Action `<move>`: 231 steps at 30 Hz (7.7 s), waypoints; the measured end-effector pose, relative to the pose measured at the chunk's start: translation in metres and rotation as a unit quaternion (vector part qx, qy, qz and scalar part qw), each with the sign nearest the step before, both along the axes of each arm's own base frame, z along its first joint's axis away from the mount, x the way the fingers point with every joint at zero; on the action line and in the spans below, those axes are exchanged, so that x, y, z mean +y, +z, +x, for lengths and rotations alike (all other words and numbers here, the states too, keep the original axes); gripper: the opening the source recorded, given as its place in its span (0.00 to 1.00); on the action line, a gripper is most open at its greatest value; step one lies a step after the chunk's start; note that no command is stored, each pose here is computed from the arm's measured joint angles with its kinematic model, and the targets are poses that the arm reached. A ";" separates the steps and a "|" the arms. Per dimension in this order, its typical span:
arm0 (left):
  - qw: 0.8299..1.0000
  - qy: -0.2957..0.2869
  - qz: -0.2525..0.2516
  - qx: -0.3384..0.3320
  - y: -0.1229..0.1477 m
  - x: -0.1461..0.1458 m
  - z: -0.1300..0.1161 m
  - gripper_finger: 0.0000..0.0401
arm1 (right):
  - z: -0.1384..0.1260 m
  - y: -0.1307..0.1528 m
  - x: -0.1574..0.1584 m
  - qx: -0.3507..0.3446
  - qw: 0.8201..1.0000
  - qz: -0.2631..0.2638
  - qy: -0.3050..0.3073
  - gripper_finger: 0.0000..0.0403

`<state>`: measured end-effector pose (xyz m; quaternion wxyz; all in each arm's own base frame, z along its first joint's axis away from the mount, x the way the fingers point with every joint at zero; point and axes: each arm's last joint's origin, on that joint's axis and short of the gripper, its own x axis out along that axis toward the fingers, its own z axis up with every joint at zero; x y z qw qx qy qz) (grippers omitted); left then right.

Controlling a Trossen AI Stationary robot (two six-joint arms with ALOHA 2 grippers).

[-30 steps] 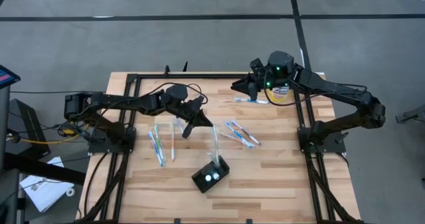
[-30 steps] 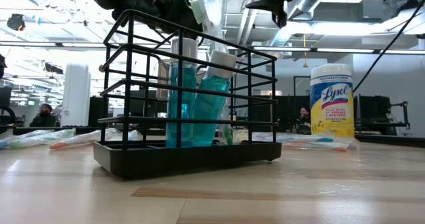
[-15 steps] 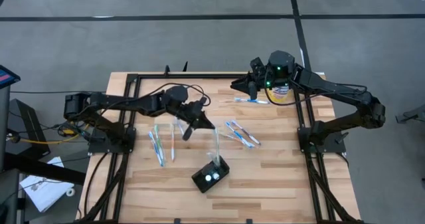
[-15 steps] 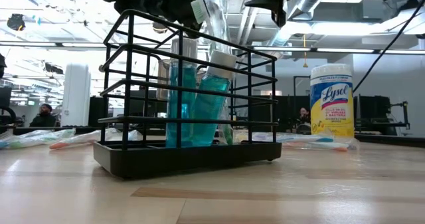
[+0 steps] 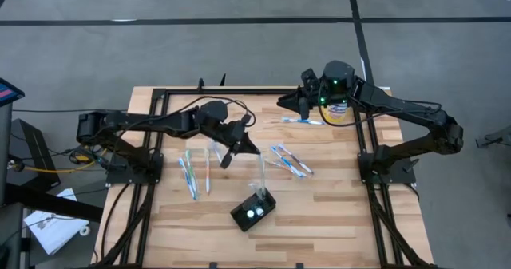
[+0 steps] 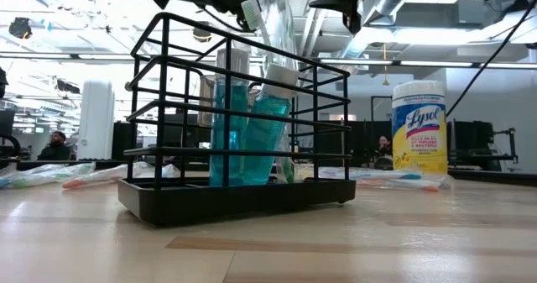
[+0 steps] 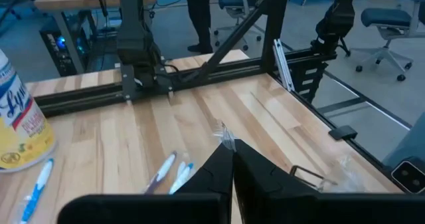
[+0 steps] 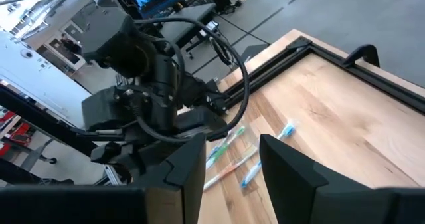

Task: Pick & Place toothbrushing station
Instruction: Put the green toothbrush into the mesh organizer

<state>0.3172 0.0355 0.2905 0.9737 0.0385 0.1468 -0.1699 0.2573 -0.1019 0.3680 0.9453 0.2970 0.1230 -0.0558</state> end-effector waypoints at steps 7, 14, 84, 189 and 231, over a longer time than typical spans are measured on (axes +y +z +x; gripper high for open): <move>1.000 0.011 0.001 -0.016 0.014 0.003 0.003 0.00 | 0.000 0.002 0.001 -0.012 0.999 0.032 0.031 0.36; 0.998 0.033 0.005 -0.048 0.037 0.014 0.005 0.00 | 0.001 0.004 0.002 -0.022 0.999 0.028 0.037 0.43; 0.979 0.160 -0.035 -0.122 0.103 0.084 -0.014 0.00 | 0.052 0.026 -0.025 -0.030 0.988 -0.036 0.144 0.20; 0.958 0.276 -0.053 0.058 0.053 0.073 -0.069 0.45 | 0.025 -0.078 0.213 0.003 0.986 -0.074 -0.149 0.10; 0.961 0.267 -0.037 0.057 0.053 0.073 -0.070 0.45 | 0.046 -0.104 0.202 0.056 0.981 -0.114 -0.144 0.10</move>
